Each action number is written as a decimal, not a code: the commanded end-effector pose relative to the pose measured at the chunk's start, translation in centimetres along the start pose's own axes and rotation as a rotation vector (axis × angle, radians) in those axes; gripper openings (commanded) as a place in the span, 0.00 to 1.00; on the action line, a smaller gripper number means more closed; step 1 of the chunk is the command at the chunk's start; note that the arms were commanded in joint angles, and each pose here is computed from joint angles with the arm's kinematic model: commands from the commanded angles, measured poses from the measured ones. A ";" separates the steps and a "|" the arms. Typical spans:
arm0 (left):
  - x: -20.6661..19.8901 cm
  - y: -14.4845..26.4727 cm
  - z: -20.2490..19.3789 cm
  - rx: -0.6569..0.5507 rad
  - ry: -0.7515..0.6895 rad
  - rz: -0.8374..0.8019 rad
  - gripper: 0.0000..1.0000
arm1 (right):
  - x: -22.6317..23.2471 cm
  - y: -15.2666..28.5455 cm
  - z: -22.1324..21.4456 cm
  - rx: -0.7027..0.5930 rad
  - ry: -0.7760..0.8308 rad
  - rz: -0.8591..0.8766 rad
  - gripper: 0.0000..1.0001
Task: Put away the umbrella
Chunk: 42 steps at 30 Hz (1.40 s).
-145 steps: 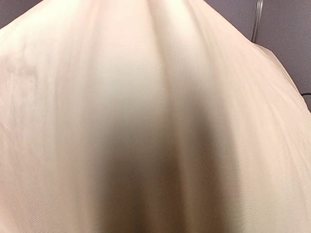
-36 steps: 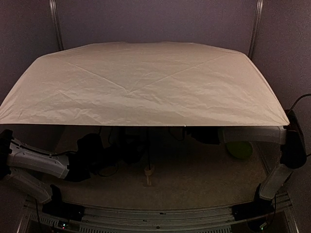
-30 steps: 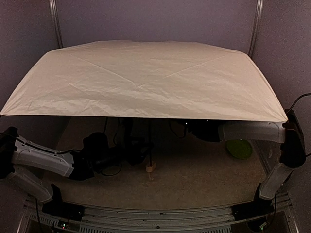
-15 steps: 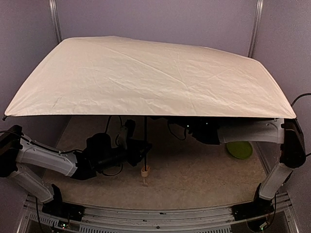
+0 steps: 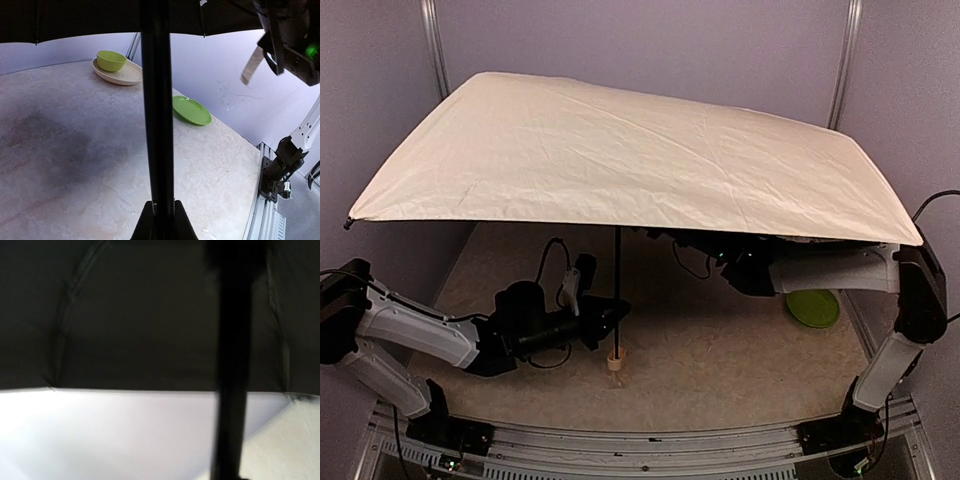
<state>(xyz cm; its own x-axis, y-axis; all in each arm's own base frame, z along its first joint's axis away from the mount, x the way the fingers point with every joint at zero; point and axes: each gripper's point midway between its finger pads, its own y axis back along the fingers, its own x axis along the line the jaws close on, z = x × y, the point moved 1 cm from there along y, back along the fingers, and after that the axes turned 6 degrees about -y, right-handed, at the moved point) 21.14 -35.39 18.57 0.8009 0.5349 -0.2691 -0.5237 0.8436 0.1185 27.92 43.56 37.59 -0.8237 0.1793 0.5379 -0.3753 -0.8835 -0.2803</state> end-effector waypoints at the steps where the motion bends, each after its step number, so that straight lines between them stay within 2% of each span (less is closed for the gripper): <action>1: -0.8 0.2 1.7 -0.091 -0.040 -0.007 0.00 | 2.4 0.4 3.8 -0.110 -0.060 0.248 0.64; 4: -1.0 0.2 1.5 -0.093 -0.056 -0.001 0.00 | 2.3 -0.2 4.4 -0.156 -0.080 0.296 0.66; 8: -1.5 0.3 1.3 -0.099 -0.109 0.015 0.00 | 1.1 -0.7 5.3 -0.224 -0.132 0.259 0.67; 13: -1.8 0.5 1.1 -0.111 -0.127 0.032 0.00 | 0.4 0.0 6.2 -0.330 -0.200 0.271 0.55; 17: -2.0 0.3 0.8 -0.106 -0.141 0.037 0.00 | -0.5 -0.1 6.2 -0.380 -0.236 0.273 0.53; 24: -2.4 0.1 0.7 -0.097 -0.155 0.020 0.00 | 0.1 -1.1 6.0 -0.376 -0.239 0.304 0.64; 31: -2.4 -0.2 0.2 -0.078 -0.142 0.014 0.00 | 1.5 -1.6 6.4 -0.377 -0.182 0.319 0.68; 35: -2.6 -0.3 0.4 -0.081 -0.145 0.010 0.00 | 1.2 -2.3 6.2 -0.355 -0.197 0.307 0.62; 40: -2.6 -0.2 0.4 -0.079 -0.151 0.015 0.00 | 1.0 -2.4 5.8 -0.350 -0.211 0.312 0.45; 42: -2.5 -0.2 0.4 -0.078 -0.150 0.016 0.00 | 0.9 -2.5 5.7 -0.345 -0.210 0.308 0.45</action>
<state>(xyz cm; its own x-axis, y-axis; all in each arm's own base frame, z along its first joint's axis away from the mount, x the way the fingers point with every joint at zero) 19.91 -35.94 17.46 0.7873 0.5907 -0.1770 -0.5804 0.8068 0.1108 30.59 42.71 43.64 -0.8309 -0.1799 0.5266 -0.2874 -0.6715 -0.6830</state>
